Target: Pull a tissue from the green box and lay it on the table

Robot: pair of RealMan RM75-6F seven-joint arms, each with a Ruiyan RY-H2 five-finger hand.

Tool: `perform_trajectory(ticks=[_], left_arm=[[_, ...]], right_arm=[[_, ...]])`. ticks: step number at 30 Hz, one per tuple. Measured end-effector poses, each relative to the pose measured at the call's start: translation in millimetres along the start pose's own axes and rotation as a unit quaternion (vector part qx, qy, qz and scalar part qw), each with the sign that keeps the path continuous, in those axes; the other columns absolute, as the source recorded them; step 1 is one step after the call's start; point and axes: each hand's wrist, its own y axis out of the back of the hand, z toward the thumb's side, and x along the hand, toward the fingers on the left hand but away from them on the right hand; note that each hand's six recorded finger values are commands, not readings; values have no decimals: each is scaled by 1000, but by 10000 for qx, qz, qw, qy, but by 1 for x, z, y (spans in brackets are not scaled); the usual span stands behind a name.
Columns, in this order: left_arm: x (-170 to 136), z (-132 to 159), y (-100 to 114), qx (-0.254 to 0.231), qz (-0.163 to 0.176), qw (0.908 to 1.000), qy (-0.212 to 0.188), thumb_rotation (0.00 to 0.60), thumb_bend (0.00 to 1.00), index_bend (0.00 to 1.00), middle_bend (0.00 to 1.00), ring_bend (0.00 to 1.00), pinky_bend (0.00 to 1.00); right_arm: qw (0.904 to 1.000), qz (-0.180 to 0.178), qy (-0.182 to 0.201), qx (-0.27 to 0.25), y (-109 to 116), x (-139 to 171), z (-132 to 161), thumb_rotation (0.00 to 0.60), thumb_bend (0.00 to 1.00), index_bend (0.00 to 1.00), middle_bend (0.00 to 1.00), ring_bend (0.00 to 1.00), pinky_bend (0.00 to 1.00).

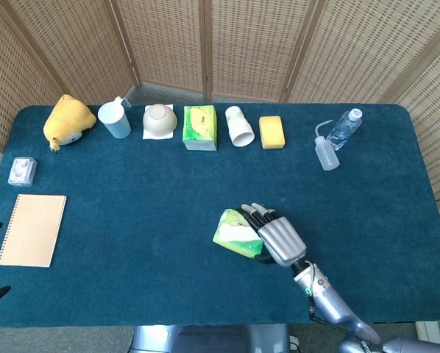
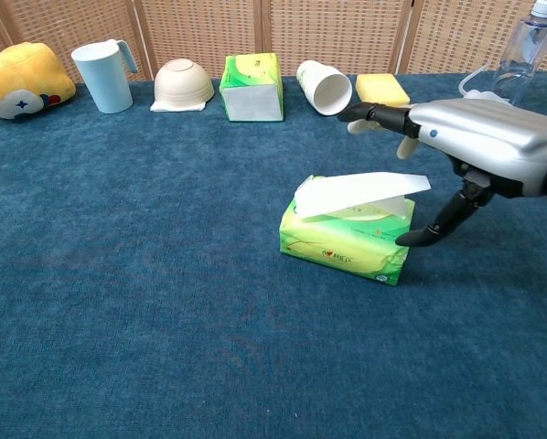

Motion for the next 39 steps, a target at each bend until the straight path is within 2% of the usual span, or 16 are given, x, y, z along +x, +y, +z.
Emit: perform_trajectory(ticks=[4, 10, 17, 23, 27, 32, 35, 39], left_arm=[[1, -1, 0, -7, 1, 10000, 17, 600, 0, 0, 0, 0, 12], [2, -1, -1, -1, -19, 10000, 29, 600, 0, 0, 0, 0, 12], [0, -1, -1, -3, -12, 10000, 27, 600, 0, 0, 0, 0, 12], [1, -3, 0, -21, -13, 10000, 61, 600, 0, 0, 0, 0, 12], [2, -4, 0, -30, -16, 10000, 74, 600, 0, 0, 0, 0, 12], [2, -4, 0, -33, -16, 10000, 66, 600, 0, 0, 0, 0, 12], [2, -4, 1, -47, -2, 10000, 58, 600, 0, 0, 0, 0, 12], [1, -4, 2, -56, 12, 10000, 49, 600, 0, 0, 0, 0, 12]], right_arm=[[10000, -30, -57, 0, 0, -9, -2, 600, 239, 207, 279, 250, 357], [9999, -115, -90, -26, 2, -17, -1, 600, 357, 371, 425, 359, 495], [9998, -189, -72, 80, -7, -28, 2, 600, 545, 492, 549, 464, 754], [9995, -320, 21, 13, -7, -36, 9, 600, 687, 645, 700, 594, 957], [9977, -646, 166, -71, 6, -35, 16, 600, 697, 687, 740, 627, 999], [9930, -1109, 370, -160, 30, -32, 25, 600, 713, 703, 751, 632, 1000], [9882, -1438, 484, -191, 46, -30, 31, 600, 719, 701, 751, 632, 1000], [9749, -2097, 698, -259, 79, -28, 44, 600, 723, 698, 751, 632, 1000]])
